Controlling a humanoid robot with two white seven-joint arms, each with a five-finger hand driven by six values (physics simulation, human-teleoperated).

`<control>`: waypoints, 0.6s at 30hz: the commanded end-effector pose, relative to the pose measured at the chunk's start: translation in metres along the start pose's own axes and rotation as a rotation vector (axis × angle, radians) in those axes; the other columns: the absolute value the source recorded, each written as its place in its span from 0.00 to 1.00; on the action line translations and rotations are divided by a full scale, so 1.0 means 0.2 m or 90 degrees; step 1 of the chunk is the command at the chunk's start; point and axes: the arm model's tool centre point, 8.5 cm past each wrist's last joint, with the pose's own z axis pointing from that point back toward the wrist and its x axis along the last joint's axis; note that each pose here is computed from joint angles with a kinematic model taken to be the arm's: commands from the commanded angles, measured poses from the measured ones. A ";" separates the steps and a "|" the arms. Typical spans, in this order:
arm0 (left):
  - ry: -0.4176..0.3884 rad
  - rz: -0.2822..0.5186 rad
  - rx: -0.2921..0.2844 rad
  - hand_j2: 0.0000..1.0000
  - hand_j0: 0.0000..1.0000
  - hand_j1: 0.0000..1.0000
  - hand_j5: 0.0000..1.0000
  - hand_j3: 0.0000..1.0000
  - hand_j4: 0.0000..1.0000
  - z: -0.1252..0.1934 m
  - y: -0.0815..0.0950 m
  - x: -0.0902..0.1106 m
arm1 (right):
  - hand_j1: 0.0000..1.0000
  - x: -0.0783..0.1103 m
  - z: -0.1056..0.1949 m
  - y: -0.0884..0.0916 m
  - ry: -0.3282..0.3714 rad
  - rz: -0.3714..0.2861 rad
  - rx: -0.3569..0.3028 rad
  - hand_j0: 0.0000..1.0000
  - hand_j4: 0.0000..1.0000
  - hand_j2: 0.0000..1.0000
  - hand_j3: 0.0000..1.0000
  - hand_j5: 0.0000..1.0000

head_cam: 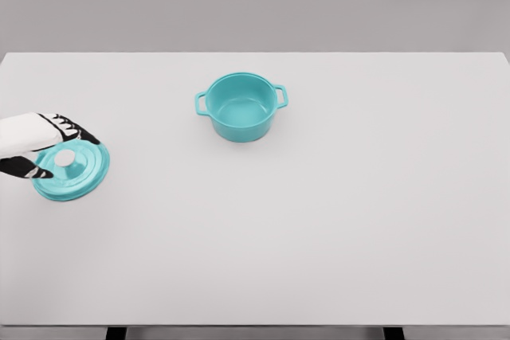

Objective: Cover the pot with left arm

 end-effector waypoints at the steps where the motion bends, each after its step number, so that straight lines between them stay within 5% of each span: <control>1: 0.011 0.015 -0.002 0.85 0.85 0.85 0.85 0.85 0.85 0.01 -0.02 -0.03 | 1.00 0.00 0.00 0.00 0.000 0.000 0.000 1.00 1.00 1.00 1.00 1.00; 18: 0.024 0.052 -0.017 0.82 0.82 0.82 0.82 0.82 0.82 -0.10 -0.13 -0.09 | 1.00 0.00 0.00 0.00 0.000 0.000 0.000 1.00 1.00 1.00 1.00 1.00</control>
